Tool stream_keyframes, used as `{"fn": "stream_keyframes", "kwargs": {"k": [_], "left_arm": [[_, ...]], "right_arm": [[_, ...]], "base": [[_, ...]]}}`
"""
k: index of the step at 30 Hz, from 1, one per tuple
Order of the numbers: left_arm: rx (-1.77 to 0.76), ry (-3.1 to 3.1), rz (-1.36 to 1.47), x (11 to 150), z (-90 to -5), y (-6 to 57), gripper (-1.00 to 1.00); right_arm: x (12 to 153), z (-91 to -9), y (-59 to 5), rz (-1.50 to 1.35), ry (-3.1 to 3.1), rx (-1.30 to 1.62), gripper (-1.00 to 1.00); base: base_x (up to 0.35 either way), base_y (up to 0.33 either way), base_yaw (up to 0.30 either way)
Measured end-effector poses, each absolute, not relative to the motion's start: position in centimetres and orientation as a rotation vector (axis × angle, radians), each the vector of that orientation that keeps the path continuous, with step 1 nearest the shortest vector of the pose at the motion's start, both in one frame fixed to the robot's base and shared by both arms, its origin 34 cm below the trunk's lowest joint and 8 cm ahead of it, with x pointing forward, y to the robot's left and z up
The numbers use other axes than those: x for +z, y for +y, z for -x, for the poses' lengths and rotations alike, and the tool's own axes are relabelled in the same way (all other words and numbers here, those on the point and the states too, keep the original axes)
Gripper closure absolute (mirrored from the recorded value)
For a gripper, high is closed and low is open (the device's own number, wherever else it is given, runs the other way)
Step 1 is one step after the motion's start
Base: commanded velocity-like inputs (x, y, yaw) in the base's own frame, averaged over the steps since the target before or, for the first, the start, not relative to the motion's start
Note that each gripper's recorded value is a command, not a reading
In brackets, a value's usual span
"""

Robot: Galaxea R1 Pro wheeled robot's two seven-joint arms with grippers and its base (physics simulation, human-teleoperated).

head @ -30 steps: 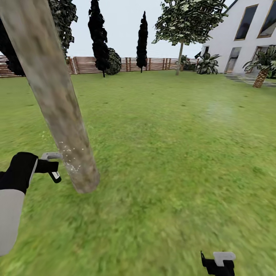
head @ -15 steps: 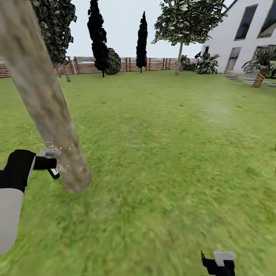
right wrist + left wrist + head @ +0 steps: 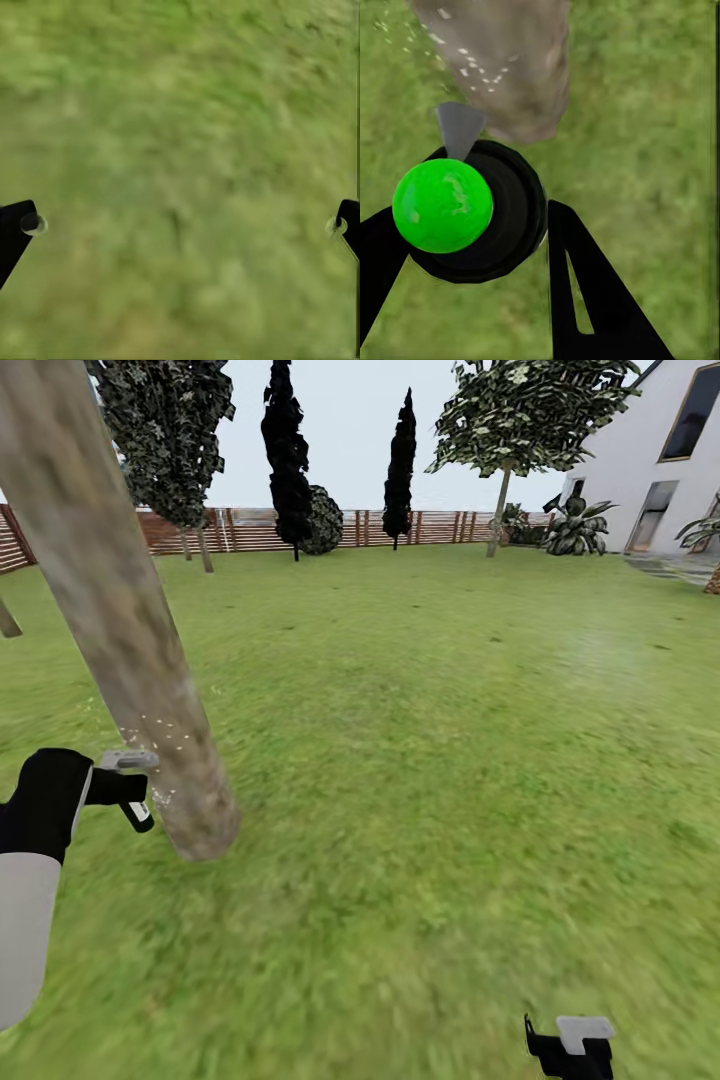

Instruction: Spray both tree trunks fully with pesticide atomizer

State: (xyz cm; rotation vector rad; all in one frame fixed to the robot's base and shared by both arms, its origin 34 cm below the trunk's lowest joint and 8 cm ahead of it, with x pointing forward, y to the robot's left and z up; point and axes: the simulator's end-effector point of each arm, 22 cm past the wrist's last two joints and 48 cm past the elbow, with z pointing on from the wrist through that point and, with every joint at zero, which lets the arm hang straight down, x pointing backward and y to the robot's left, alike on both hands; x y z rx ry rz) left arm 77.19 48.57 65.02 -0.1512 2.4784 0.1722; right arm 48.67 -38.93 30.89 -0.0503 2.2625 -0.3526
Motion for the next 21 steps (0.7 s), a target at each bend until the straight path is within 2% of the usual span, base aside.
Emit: {"fn": "stream_keyframes", "kwargs": {"k": [4,17,21], "left_arm": [[0.168,2.477,0.161,65.0,-77.1,48.7,1.00],[0.171,2.544,0.155,61.5,-75.2,48.4,1.00],[0.148,2.609,0.150,58.3,-73.7,47.2,1.00]], "right_arm": [[30.9,-48.7,-38.9,0.053,2.264,-0.351,-1.00],[30.8,-48.7,-38.8,0.053,2.264,-0.349,-1.00],[30.8,-48.7,-38.8,0.054,2.264,-0.348,-1.00]], "base": [[0.153,-0.238,0.079],[0.178,-0.234,0.271],[0.233,-0.205,0.068]]}}
